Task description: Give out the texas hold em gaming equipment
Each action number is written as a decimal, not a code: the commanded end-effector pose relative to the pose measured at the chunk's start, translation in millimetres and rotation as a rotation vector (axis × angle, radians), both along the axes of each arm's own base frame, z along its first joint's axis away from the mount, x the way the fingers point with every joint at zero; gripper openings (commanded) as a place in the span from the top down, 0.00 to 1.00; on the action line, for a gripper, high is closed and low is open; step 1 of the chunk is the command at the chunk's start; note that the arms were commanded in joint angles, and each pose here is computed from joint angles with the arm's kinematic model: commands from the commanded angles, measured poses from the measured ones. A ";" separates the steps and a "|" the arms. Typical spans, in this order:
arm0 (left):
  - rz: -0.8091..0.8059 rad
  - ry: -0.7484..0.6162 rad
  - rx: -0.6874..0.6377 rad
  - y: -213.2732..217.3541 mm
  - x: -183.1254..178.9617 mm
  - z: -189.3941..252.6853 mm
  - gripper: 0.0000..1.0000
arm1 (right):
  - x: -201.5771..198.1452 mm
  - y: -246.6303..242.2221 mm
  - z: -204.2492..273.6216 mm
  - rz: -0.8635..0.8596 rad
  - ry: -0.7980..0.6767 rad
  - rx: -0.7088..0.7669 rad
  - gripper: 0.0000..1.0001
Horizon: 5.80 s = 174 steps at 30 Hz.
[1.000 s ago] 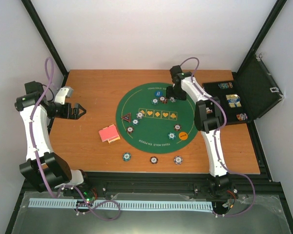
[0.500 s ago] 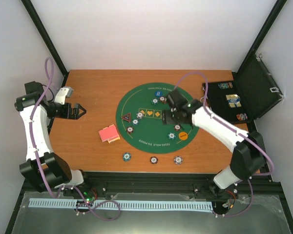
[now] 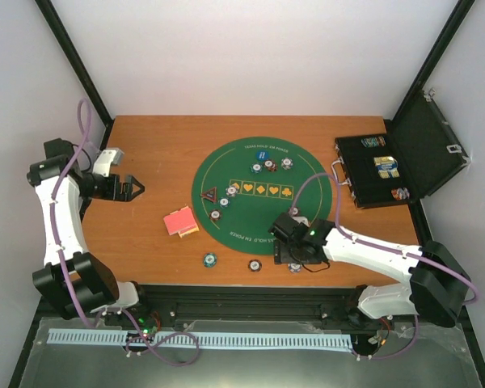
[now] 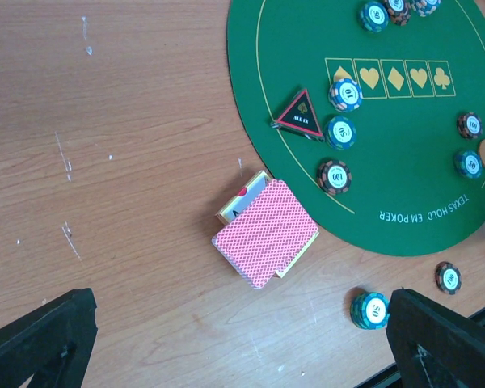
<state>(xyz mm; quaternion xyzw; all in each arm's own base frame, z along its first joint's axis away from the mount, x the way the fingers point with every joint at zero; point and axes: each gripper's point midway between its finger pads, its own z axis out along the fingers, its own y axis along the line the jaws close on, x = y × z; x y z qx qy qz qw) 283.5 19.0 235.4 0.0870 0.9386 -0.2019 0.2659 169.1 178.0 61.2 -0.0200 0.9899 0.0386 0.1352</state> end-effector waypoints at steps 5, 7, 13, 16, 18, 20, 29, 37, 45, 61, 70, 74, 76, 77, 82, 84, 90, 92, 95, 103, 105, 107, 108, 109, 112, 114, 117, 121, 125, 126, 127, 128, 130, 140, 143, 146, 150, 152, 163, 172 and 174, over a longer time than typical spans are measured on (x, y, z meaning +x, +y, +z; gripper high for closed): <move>-0.059 -0.023 0.020 -6.3 -11.0 -0.2 0.00 | -14.7 6.3 -21.9 -0.036 0.033 0.038 0.15; -0.061 -0.024 0.025 -6.4 -12.1 -1.3 0.00 | -15.9 5.0 -25.9 -0.036 0.037 0.032 0.17; -0.062 -0.026 0.023 -7.3 -13.0 0.6 0.00 | -21.4 -2.1 -36.8 -0.040 0.054 0.012 0.22; -0.061 -0.032 0.022 -7.9 -13.5 2.5 0.00 | -24.3 -6.5 -43.1 -0.045 0.062 0.001 0.23; -0.060 -0.035 0.024 -7.7 -13.5 3.2 0.00 | -27.4 -9.9 -48.5 -0.048 0.071 -0.005 0.24; -0.061 -0.034 0.026 -7.7 -13.7 2.9 0.00 | -28.5 -11.4 -51.5 -0.051 0.073 -0.005 0.26; -0.058 -0.034 0.032 -6.6 -13.7 3.9 0.00 | -26.1 -5.4 -52.2 -0.033 0.074 0.001 0.42; -0.057 -0.036 0.021 -7.1 -11.5 5.3 0.00 | -20.9 -0.2 -48.2 -0.012 0.068 -0.009 0.56; -0.055 -0.035 0.021 -6.8 -11.0 4.7 0.00 | -17.1 0.3 -31.7 -0.003 0.038 -0.001 0.73; -0.091 -0.033 0.019 -10.9 -16.3 4.4 0.00 | 40.4 0.7 57.8 -0.007 -0.117 0.030 0.75; -0.111 -0.009 0.008 -12.6 -19.0 -1.4 0.00 | 113.5 -46.8 61.3 -0.111 -0.125 0.028 0.75; -0.137 -0.002 0.016 -13.9 -23.3 -3.3 0.00 | 139.0 -60.9 41.0 -0.145 -0.085 0.029 0.75; -0.148 0.001 0.024 -13.8 -24.8 -6.2 0.00 | 149.3 -64.9 30.3 -0.155 -0.065 0.030 0.75; -0.154 0.005 0.027 -13.5 -25.6 -8.5 0.00 | 154.3 -66.0 25.3 -0.158 -0.056 0.034 0.75; -0.179 0.039 0.039 -11.9 -29.3 -21.5 0.00 | 176.5 -71.6 5.7 -0.168 -0.020 0.023 0.75; -0.191 0.047 0.041 -12.2 -31.4 -25.3 0.00 | 183.3 -72.1 -0.4 -0.169 -0.010 0.026 0.75; -0.225 0.064 0.044 -14.7 -39.0 -38.2 0.00 | 197.2 -70.9 -19.0 -0.163 0.027 0.020 0.75; -0.222 0.058 0.050 -14.4 -39.0 -42.5 0.00 | 198.7 -70.6 -25.5 -0.165 0.038 0.022 0.73; -0.255 0.061 0.048 -16.9 -43.8 -51.0 0.00 | 199.3 -70.5 -34.1 -0.164 0.055 0.022 0.71; -0.354 0.041 0.102 -19.7 -42.8 -64.7 0.00 | 204.0 -74.9 -14.9 -0.176 0.001 0.012 0.31; -0.390 0.022 0.127 -25.6 -40.8 -65.6 0.00 | 205.5 -75.7 0.7 -0.178 -0.031 0.018 0.27; -0.445 0.006 0.154 -34.4 -40.4 -69.6 0.00 | 205.8 -75.8 20.8 -0.186 -0.074 0.037 0.25; -0.476 -0.003 0.168 -38.6 -40.3 -73.1 0.00 | 204.0 -75.5 28.4 -0.195 -0.090 0.047 0.24; -0.501 -0.013 0.183 -42.3 -38.5 -76.8 0.00 | 203.6 -75.7 37.5 -0.200 -0.113 0.056 0.23; -0.584 0.010 0.246 -49.1 -34.7 -95.9 0.00 | 197.7 -71.9 61.0 -0.212 -0.172 0.081 0.21; -0.644 0.041 0.269 -53.9 -33.4 -106.8 0.00 | 194.5 -66.3 77.1 -0.204 -0.215 0.075 0.21; -0.704 0.053 0.309 -57.8 -26.1 -117.0 0.00 | 188.6 -53.9 96.9 -0.181 -0.256 0.077 0.19; -0.771 0.028 0.378 -62.2 -14.4 -123.0 0.00 | 177.9 -29.7 114.8 -0.134 -0.293 0.114 0.12; -0.872 -0.019 0.437 -72.9 -15.0 -124.0 0.00 | 164.4 -1.5 125.0 -0.076 -0.310 0.158 0.07; -0.891 -0.024 0.458 -74.5 -14.9 -125.1 0.00 | 161.7 5.0 126.5 -0.063 -0.311 0.171 0.07; -0.907 -0.032 0.477 -76.9 -13.8 -126.3 0.00 | 159.9 10.2 128.1 -0.052 -0.311 0.180 0.06; -0.920 -0.038 0.491 -79.1 -12.6 -127.9 0.00 | 158.5 14.4 129.2 -0.043 -0.311 0.183 0.06; -0.947 -0.024 0.506 -82.0 -12.3 -133.8 0.00 | 155.6 18.6 131.0 -0.032 -0.315 0.184 0.06; -0.989 0.064 0.498 -85.4 -7.3 -157.2 0.00 | 135.5 20.5 126.9 -0.016 -0.295 0.249 0.05; -0.991 0.073 0.505 -85.6 -6.8 -161.0 0.00 | 131.7 22.1 123.2 -0.013 -0.286 0.254 0.05; -0.991 0.073 0.521 -83.9 -6.6 -165.3 0.00 | 129.4 26.7 119.4 -0.003 -0.275 0.253 0.05; -0.987 0.089 0.532 -82.0 -9.0 -172.4 0.00 | 128.2 32.8 116.1 0.010 -0.267 0.251 0.05; -0.986 0.085 0.541 -81.6 -9.7 -175.3 0.00 | 127.8 35.3 114.6 0.014 -0.263 0.250 0.05; -0.977 0.087 0.565 -83.0 -9.8 -189.2 0.00 | 124.0 41.1 114.9 0.027 -0.258 0.256 0.06; -0.955 0.083 0.614 -77.7 -1.5 -199.2 0.00 | 119.8 46.2 117.7 0.041 -0.258 0.269 0.07; -0.955 0.082 0.611 -78.3 -1.4 -200.1 0.00 | 119.3 47.1 118.7 0.043 -0.260 0.272 0.07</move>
